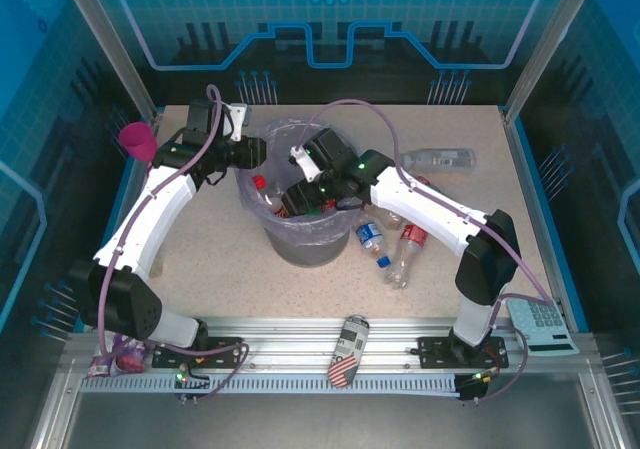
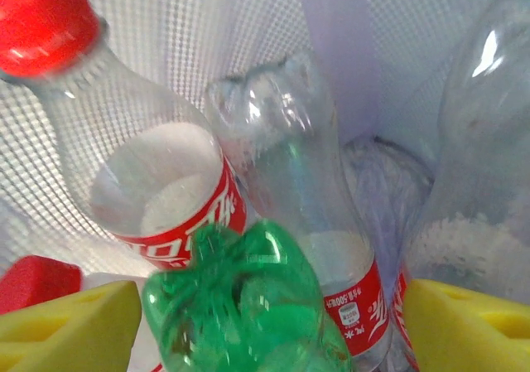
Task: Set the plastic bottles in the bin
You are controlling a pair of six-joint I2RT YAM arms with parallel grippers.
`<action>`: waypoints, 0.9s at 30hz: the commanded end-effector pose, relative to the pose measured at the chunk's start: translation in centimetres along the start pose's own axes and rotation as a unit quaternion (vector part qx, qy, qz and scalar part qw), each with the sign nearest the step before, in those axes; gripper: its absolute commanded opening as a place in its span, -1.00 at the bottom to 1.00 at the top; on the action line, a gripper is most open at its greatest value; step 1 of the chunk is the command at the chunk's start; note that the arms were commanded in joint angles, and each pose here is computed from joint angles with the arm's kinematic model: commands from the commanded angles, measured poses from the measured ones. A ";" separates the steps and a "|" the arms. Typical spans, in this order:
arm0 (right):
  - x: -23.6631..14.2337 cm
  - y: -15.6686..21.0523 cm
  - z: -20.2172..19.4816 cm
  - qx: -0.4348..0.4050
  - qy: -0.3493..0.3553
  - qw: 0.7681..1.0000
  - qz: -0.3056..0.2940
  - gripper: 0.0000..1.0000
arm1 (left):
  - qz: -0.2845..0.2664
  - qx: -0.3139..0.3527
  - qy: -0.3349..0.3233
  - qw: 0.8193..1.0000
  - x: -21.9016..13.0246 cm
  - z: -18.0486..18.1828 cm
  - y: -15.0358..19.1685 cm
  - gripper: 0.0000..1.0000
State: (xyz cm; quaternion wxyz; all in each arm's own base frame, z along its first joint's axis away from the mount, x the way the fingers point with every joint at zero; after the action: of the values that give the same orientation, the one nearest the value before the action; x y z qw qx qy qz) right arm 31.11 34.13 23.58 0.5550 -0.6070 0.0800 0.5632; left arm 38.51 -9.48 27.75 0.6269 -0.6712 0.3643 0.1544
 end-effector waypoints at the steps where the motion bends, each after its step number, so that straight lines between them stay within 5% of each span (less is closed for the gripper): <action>1: -3.7 -2.5 1.0 -0.014 -0.020 0.999 -0.046 0.66 | 0.117 0.000 -0.028 0.993 3.2 1.2 5.8 -0.05; 14: -12.8 -5.5 -1.9 -0.012 0.042 0.987 -0.152 0.65 | 0.121 -0.001 -0.028 0.992 3.5 1.2 6.0 -0.05; 27: -17.7 1.5 -16.8 0.129 0.205 0.959 -0.149 0.64 | 0.125 0.000 -0.030 0.992 3.7 1.3 6.1 -0.05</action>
State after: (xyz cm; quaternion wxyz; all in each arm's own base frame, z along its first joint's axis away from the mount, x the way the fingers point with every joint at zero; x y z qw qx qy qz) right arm 33.64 14.51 34.43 0.6856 -0.6354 0.1203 0.3343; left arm 38.54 -9.48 27.67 0.6268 -0.6707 0.3650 0.1551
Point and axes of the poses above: each hand's point on the last joint's axis, 136 mm out from that joint toward the fingers, its own x axis out along the fingers, its own z axis along the line the jaws close on, y = z × x, the point moved 3 cm from there along -x, back along the fingers, and after that the axes turned 5 degrees about x, right-handed, at the moved point
